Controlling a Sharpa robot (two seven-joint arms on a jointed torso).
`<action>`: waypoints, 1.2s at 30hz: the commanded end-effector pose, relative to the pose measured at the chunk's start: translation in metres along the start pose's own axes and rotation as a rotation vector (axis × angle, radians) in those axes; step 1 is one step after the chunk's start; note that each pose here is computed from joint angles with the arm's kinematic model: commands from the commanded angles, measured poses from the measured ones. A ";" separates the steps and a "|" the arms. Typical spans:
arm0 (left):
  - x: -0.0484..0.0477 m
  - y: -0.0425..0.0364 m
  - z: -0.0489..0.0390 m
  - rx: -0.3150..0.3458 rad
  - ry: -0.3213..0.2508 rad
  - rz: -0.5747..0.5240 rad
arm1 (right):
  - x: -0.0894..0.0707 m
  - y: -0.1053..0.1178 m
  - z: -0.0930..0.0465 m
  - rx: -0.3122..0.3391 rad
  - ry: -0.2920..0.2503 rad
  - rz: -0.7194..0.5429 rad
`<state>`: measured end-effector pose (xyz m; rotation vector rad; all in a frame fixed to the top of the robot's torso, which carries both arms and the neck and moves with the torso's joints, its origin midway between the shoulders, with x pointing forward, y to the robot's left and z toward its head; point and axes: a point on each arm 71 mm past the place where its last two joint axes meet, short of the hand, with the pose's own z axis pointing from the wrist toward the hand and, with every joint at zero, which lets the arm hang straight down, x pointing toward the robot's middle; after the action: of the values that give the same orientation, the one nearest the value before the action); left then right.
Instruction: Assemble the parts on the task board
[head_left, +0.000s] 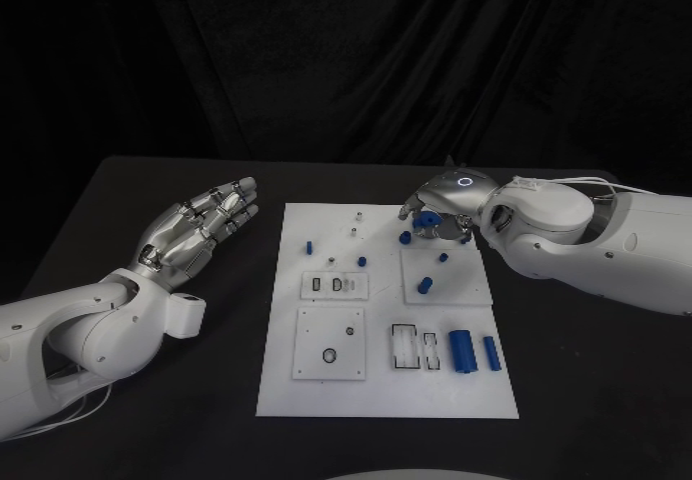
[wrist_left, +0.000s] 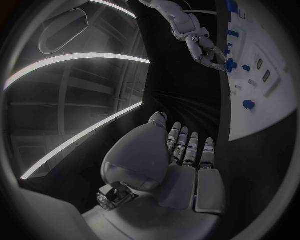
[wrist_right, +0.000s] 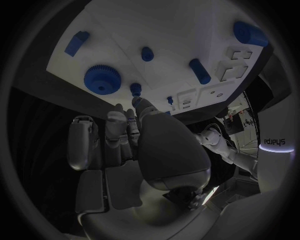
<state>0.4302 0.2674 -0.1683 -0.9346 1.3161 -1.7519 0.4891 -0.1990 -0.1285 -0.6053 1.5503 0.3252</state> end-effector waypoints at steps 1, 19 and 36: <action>0.0017 -0.0101 0.0008 0.131 0.011 -0.021 | 0.001 0.001 0.001 -0.013 -0.019 -0.006; 0.0021 -0.0085 0.0021 0.120 0.019 -0.030 | 0.013 0.008 0.005 -0.040 0.023 -0.001; -0.0003 -0.0065 0.0030 0.100 0.029 -0.038 | 0.016 0.008 0.011 -0.046 0.026 -0.005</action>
<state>0.4331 0.2683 -0.1694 -0.9410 1.3200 -1.7730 0.4947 -0.1897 -0.1443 -0.6389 1.5712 0.3505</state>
